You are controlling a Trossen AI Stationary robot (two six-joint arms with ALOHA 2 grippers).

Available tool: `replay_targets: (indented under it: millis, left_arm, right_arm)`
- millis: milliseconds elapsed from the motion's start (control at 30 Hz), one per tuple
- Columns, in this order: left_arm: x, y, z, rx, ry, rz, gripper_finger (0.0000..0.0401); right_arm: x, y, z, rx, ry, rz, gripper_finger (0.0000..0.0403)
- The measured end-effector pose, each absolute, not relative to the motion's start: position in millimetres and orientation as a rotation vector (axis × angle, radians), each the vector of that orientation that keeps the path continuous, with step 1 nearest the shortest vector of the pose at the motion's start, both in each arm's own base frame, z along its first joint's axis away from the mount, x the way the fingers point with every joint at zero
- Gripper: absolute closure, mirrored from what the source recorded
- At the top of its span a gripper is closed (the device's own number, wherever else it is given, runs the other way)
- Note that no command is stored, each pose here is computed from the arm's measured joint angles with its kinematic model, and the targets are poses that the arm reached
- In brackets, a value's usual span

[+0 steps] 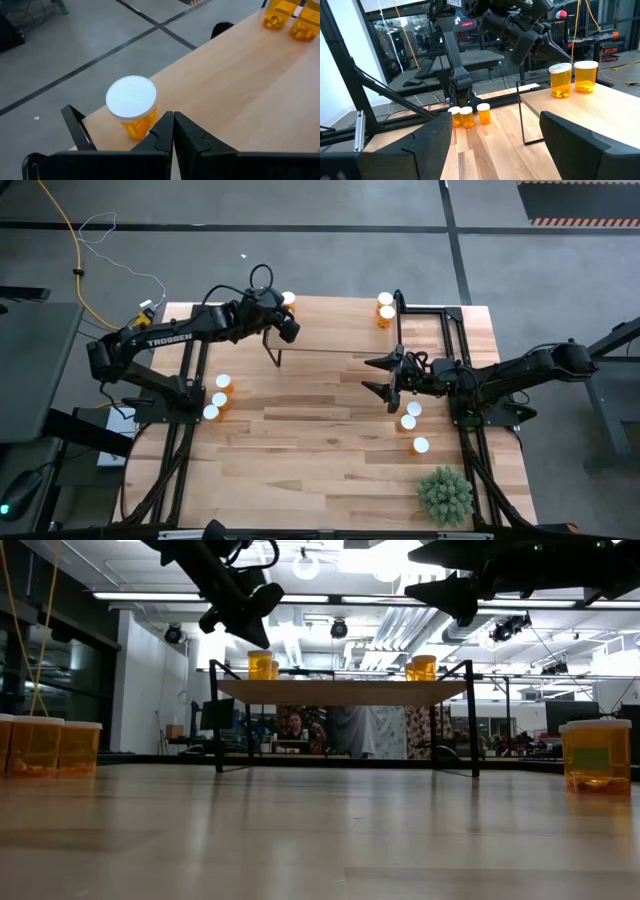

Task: Pick and place medicine bottles onto shelf by color
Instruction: Put the yellow pill bottle on the shelf

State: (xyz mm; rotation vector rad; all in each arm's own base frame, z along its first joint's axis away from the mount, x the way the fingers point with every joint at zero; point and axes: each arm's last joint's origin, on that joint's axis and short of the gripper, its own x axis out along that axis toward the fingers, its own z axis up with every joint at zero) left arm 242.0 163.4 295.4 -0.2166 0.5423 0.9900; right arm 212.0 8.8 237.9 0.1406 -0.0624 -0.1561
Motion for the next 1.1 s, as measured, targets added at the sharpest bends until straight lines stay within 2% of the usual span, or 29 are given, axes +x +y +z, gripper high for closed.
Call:
replay_targets:
  millis: [433,1100]
  left_arm:
    - [257,174,280,-0.202,0.542,1.022,0.0401]
    - [235,159,309,-0.190,0.470,1.037,0.0401]
  right_arm:
    - [212,9,238,0.140,-0.065,-0.156,0.0111]
    - [212,9,239,0.142,-0.070,-0.156,0.0111]
